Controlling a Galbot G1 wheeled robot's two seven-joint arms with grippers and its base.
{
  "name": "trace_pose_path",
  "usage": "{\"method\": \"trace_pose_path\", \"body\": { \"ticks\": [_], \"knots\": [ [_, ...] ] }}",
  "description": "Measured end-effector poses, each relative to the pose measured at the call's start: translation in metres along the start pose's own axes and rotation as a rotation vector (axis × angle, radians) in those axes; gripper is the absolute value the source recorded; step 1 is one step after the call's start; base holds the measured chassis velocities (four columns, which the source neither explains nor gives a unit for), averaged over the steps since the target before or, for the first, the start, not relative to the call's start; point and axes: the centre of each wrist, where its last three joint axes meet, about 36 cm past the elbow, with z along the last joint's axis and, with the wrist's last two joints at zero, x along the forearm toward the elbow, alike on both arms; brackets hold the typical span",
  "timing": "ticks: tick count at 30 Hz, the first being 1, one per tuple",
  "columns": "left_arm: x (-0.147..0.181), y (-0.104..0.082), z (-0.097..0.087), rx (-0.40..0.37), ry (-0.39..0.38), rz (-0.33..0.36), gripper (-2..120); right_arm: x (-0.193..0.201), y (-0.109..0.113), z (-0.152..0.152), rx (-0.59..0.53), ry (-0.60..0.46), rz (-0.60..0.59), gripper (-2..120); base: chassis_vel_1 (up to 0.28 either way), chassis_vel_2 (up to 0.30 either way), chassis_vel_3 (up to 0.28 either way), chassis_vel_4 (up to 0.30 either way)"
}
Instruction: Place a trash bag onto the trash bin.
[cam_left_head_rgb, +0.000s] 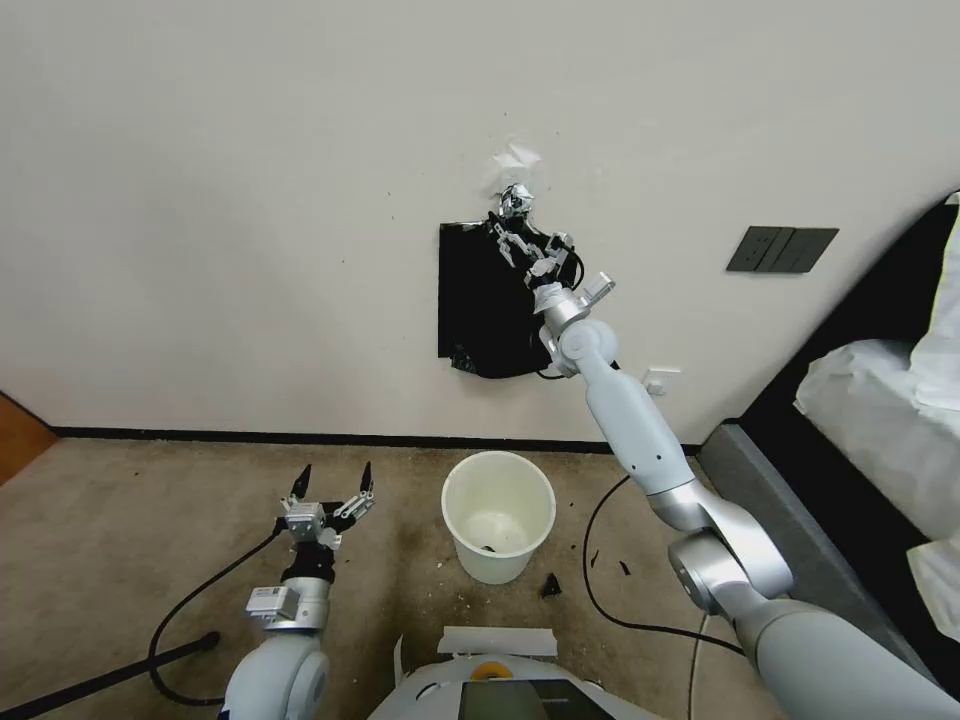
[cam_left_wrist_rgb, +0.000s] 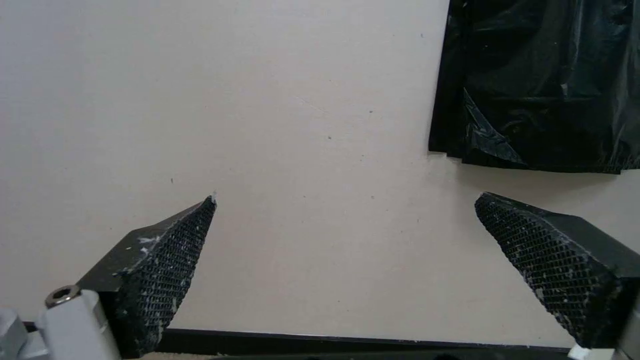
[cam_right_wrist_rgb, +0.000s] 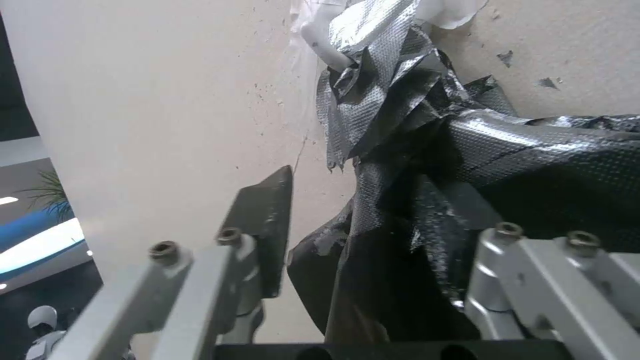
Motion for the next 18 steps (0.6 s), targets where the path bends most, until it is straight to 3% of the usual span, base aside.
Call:
{"method": "trace_pose_path", "body": {
  "ticks": [5, 6, 9, 10, 18],
  "knots": [
    [-0.0002, -0.0008, 0.0011, 0.002, 0.002, 0.001, 100, 0.0005, -0.0002, -0.0016, 0.000, -0.005, 0.001, 21, 0.000, 0.000, 0.000, 0.000],
    [-0.0004, -0.0008, 0.0014, 0.003, 0.002, 0.000, 100, 0.0006, -0.0003, -0.0017, 0.001, -0.005, 0.001, 12, 0.000, 0.000, 0.000, 0.000],
    [-0.0004, -0.0009, 0.0014, 0.003, 0.002, 0.000, 100, 0.0006, -0.0003, -0.0017, 0.001, -0.005, 0.001, 12, 0.000, 0.000, 0.000, 0.000],
    [-0.0005, -0.0010, 0.0016, 0.003, 0.002, 0.000, 100, 0.0006, -0.0009, -0.0012, 0.000, -0.005, 0.003, 0, 0.000, 0.000, 0.000, 0.000],
    [0.0004, -0.0009, 0.0021, 0.004, 0.005, -0.004, 100, 0.0064, 0.0011, 0.0055, 0.025, -0.011, -0.021, 0, 0.000, 0.000, 0.000, 0.000]
  ]
}}
